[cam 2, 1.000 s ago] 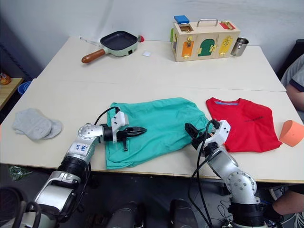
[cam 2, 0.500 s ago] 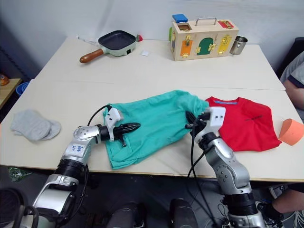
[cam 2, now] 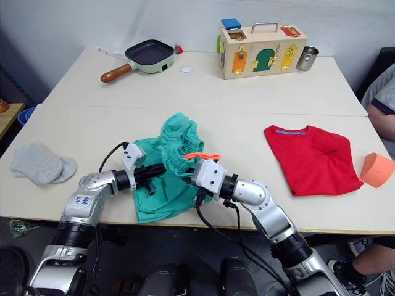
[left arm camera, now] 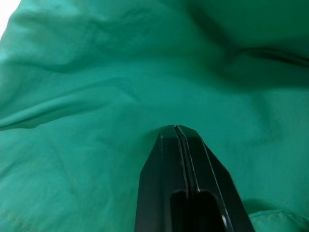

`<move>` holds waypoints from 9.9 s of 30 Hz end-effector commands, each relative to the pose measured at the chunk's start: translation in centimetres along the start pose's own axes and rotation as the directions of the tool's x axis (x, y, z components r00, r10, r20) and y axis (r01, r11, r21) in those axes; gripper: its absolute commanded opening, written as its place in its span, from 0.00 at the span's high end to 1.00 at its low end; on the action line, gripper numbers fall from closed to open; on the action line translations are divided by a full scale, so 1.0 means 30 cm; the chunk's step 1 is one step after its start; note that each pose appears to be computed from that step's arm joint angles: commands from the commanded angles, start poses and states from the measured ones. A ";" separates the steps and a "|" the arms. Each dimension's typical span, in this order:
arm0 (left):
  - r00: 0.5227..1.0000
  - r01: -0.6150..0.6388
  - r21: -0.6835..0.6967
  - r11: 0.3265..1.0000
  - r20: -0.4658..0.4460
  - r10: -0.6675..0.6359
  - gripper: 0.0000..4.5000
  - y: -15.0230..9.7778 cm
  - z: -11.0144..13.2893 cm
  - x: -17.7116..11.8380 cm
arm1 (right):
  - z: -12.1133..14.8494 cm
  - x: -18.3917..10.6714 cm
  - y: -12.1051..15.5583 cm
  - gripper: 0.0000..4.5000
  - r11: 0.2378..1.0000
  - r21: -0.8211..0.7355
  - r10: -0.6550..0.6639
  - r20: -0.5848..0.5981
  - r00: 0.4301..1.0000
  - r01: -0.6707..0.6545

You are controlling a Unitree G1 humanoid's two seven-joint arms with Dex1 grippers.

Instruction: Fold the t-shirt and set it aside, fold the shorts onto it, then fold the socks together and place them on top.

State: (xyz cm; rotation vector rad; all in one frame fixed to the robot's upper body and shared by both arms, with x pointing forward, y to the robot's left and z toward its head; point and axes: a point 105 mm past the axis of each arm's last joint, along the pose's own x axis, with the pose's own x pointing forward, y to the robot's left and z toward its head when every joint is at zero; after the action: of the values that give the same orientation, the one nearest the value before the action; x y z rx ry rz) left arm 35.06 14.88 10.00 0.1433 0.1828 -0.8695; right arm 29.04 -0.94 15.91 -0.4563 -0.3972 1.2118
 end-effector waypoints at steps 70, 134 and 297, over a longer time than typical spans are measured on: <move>0.979 -0.021 -0.035 0.999 0.201 0.028 1.00 0.055 0.183 -0.236 | -0.068 0.005 0.017 1.00 0.909 0.286 0.321 -0.018 0.947 -0.303; 0.969 0.086 0.082 0.993 0.227 -0.102 0.00 -0.158 0.157 -0.476 | -0.079 0.114 -0.124 0.99 0.242 0.967 0.331 -0.153 0.931 0.073; 0.994 -0.073 -0.890 0.451 -0.101 -0.039 1.00 -0.214 0.071 0.138 | 0.030 -0.464 -0.046 0.00 0.976 0.189 0.131 -0.099 0.986 -0.110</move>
State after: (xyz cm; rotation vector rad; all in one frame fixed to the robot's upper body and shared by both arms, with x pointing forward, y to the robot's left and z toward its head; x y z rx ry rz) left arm 32.89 8.39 10.90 -0.8421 0.7254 -0.6165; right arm 25.65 -14.47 16.05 -0.3526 -0.1512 1.3325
